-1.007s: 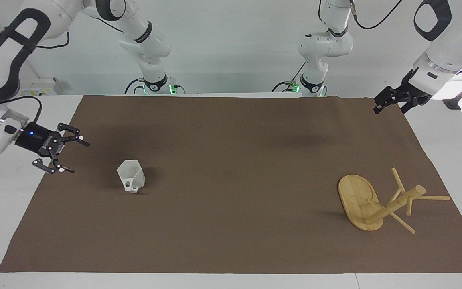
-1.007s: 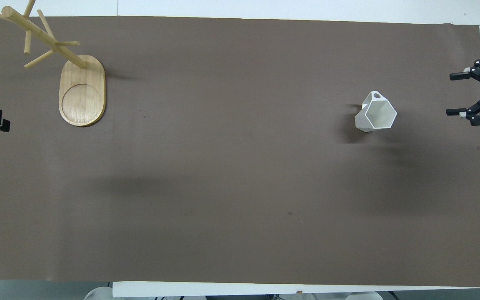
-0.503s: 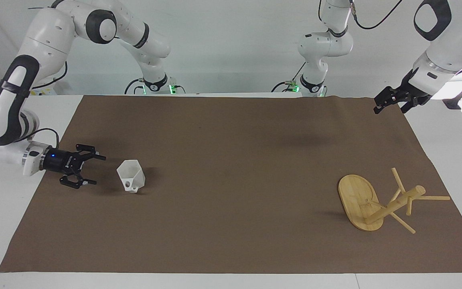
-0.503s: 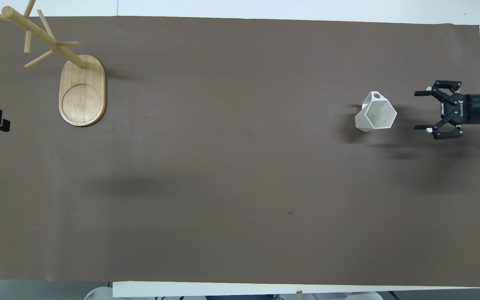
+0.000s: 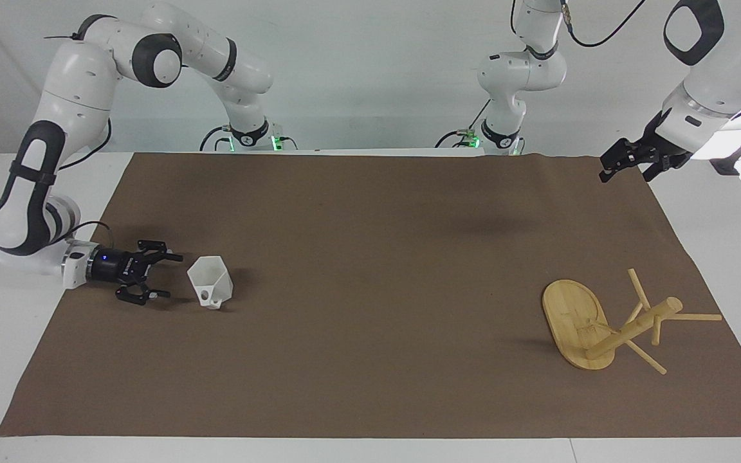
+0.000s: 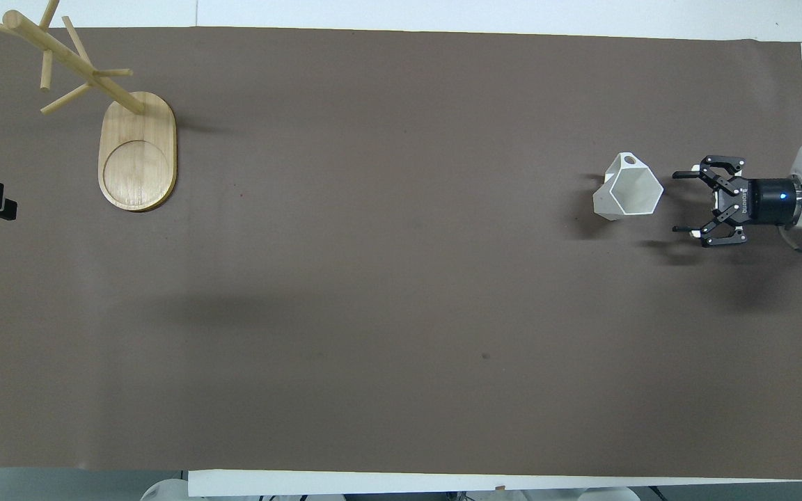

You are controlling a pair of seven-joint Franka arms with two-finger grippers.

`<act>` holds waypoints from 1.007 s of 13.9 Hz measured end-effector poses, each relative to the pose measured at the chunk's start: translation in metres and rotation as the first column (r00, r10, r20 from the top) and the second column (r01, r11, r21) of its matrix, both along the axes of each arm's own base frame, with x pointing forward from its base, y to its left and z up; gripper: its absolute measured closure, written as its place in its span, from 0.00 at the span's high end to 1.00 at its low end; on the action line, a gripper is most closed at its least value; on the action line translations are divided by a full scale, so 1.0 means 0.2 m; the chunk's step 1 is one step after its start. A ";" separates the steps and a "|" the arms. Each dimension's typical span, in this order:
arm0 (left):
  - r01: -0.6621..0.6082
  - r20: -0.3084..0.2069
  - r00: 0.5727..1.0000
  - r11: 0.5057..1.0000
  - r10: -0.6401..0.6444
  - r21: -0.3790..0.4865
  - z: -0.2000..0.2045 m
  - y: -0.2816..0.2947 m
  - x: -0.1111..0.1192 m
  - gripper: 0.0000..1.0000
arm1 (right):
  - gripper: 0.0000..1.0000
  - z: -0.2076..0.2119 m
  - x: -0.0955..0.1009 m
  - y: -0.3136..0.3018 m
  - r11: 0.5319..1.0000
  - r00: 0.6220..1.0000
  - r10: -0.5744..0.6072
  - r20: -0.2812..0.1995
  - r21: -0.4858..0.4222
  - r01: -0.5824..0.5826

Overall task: Hang cup on rack
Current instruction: 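Move the open right gripper toward the white faceted cup, then close the right gripper on the white cup's body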

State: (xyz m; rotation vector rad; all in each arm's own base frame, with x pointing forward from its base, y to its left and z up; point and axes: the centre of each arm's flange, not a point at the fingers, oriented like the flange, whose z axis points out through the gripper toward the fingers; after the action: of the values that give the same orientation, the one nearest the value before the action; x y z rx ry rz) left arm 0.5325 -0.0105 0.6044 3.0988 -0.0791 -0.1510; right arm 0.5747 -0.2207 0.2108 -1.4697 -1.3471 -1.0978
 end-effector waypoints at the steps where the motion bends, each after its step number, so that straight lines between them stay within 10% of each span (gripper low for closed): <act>1: 0.000 0.000 1.000 1.000 0.000 0.000 0.00 0.00 0.00 1.00 | 1.00 -0.03 0.00 0.02 1.000 1.000 0.008 0.007 0.007 -0.008; 14: 0.000 0.000 1.000 1.000 0.000 0.000 0.00 0.00 0.00 1.00 | 1.00 -0.09 0.09 0.30 0.998 1.000 0.008 0.031 0.065 -0.010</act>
State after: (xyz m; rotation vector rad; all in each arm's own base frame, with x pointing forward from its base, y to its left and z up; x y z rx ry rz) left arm 0.5325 -0.0105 0.6044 3.0988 -0.0791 -0.1510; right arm 0.5919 -0.1602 0.1934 -1.4037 -1.3256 -1.1516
